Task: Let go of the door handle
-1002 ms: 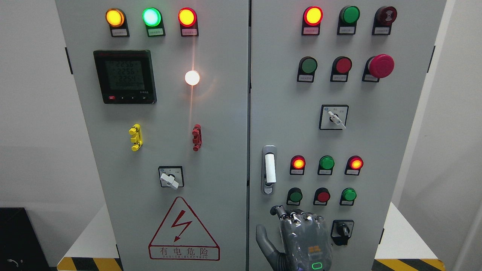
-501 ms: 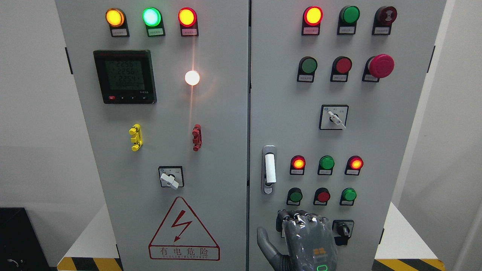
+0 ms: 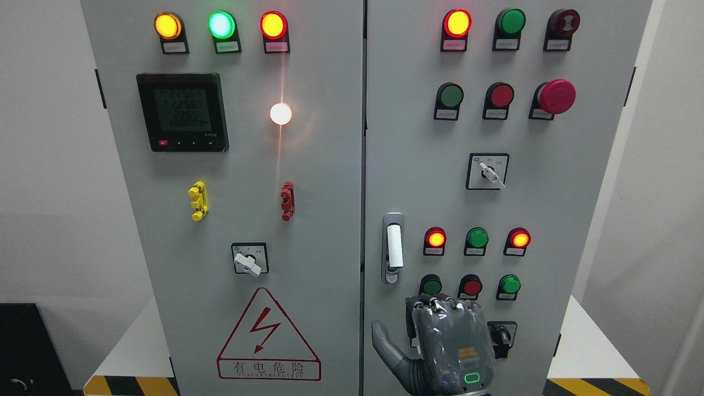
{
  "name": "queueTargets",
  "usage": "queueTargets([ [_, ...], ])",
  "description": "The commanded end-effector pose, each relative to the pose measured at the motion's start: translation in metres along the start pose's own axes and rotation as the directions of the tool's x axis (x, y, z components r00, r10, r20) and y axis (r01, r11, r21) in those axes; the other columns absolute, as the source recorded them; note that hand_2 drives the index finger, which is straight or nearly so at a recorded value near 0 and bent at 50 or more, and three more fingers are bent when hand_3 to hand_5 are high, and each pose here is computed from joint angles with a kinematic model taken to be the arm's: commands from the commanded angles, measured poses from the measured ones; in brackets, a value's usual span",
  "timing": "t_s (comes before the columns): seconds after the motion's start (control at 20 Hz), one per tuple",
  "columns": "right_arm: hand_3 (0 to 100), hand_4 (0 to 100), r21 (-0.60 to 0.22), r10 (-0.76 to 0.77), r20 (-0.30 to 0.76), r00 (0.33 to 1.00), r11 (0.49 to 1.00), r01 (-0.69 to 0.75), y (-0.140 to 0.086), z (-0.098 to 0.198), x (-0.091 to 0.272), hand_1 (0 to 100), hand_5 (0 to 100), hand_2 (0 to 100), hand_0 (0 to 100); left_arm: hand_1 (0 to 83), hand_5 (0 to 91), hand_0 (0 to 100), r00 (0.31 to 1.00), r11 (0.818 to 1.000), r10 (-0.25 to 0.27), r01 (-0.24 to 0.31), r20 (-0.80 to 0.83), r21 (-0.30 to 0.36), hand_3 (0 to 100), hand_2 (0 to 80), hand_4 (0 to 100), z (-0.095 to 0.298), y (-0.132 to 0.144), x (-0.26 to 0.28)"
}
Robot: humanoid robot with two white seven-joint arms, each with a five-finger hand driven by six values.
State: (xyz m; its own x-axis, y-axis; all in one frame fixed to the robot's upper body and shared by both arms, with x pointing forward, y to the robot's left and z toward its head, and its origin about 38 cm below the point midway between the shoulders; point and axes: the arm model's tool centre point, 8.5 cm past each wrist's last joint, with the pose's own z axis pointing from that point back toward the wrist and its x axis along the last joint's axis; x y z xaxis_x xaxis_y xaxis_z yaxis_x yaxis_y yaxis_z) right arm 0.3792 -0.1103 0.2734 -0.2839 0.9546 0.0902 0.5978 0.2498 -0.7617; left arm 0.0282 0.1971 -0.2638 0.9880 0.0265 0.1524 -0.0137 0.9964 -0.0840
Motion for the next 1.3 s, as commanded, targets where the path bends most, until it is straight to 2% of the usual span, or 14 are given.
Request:
queueTargets([
  [0.0, 100, 100, -0.019, 0.004, 0.004, 1.000, 1.000, -0.004, -0.006, -0.013, 0.001, 23, 100, 92, 32, 55.6, 0.0, 12, 1.000, 1.000, 0.001, -0.001, -0.010, 0.000, 0, 0.0, 0, 0.001, 0.000, -0.006],
  [0.6, 100, 100, -0.003, 0.023, 0.003, 1.000, 1.000, -0.023, -0.001, -0.030, -0.002, 17, 100, 95, 29, 55.6, 0.0, 12, 1.000, 1.000, 0.001, -0.001, -0.010, 0.000, 0, 0.0, 0, 0.001, 0.000, -0.006],
  [1.25, 100, 100, -0.014, 0.047, -0.021, 0.999, 0.999, -0.047, -0.002, -0.054, -0.009, 29, 100, 95, 27, 55.6, 0.0, 12, 1.000, 1.000, 0.001, -0.001, -0.010, 0.000, 0, 0.0, 0, 0.001, 0.000, -0.006],
])
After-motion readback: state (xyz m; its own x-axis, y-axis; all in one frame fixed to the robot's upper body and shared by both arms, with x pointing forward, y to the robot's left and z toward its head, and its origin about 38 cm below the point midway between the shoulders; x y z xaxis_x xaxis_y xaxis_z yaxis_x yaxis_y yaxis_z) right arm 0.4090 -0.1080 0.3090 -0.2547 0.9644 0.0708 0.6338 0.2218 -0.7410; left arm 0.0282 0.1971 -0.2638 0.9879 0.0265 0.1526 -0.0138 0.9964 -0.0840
